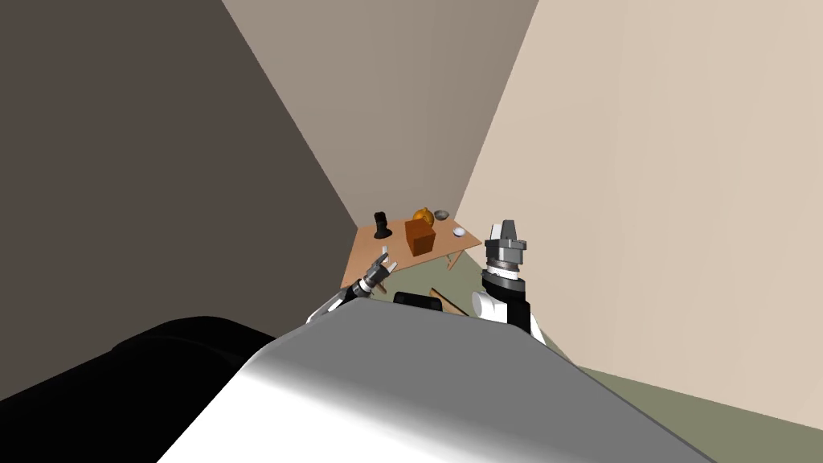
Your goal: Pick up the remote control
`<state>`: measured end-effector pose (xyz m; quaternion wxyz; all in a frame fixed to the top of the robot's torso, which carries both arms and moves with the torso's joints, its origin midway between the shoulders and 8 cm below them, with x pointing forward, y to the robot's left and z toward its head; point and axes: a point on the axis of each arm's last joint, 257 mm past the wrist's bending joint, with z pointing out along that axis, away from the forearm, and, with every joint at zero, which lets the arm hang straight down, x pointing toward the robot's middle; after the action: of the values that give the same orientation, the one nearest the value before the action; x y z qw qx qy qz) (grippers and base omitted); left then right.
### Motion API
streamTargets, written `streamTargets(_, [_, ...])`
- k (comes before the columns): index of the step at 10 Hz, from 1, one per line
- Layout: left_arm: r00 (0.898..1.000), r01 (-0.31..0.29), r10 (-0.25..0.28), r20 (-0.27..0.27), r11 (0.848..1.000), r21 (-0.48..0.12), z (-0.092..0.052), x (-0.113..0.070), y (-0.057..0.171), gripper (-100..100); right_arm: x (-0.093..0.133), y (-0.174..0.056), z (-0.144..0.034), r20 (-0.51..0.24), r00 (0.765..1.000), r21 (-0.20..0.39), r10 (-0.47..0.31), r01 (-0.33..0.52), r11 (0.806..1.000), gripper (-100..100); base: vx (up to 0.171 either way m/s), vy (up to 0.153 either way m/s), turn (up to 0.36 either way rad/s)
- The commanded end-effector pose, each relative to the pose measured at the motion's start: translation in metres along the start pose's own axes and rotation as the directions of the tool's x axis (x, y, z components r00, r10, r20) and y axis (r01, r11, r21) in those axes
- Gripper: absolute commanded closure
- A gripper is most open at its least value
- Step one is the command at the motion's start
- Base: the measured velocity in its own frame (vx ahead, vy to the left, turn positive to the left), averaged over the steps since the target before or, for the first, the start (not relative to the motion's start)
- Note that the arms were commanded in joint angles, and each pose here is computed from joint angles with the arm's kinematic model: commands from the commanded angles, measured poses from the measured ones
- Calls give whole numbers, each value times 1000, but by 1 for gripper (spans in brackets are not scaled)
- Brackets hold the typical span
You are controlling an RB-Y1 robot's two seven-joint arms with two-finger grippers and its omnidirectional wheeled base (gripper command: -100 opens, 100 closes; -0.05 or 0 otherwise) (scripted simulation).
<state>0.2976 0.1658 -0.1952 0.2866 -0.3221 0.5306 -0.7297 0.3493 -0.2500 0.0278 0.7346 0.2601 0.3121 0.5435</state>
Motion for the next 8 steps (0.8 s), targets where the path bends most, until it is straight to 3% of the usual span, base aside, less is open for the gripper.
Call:
streamTargets(1, [1000,30,-30,4,998,-47,-10,-4,19,-100,0,0,0,0,1000,0,0,0,1000,0,13,-17,-193])
streamTargets(2, [1000,30,-30,4,998,-47,-10,-4,19,-100,0,0,0,0,1000,0,0,0,1000,0,4,-10,2])
streamTargets(3, [997,81,-82,0,989,-123,-25,-2,44,-100,0,0,0,0,1000,0,0,0,1000,0,16,-25,-262])
streamTargets(4, [997,82,-82,7,988,-132,-28,-4,48,-100,0,0,0,0,1000,0,0,0,1000,0,23,-16,-204])
streamTargets(5, [992,127,-129,3,971,-201,-43,0,68,-100,0,0,0,0,1000,0,0,0,1000,0,33,-26,-329])
streamTargets(6, [991,132,-131,21,966,-222,-51,-6,77,-100,0,0,0,0,1000,0,0,0,1000,0,28,-20,-201])
streamTargets(7, [985,171,-170,26,940,-294,-70,-3,98,-100,0,0,0,0,1000,0,0,0,1000,0,31,-34,-380])
streamTargets(8, [984,179,-174,44,933,-311,-77,-7,105,-100,0,0,0,0,1000,0,0,0,1000,0,28,-13,-156])
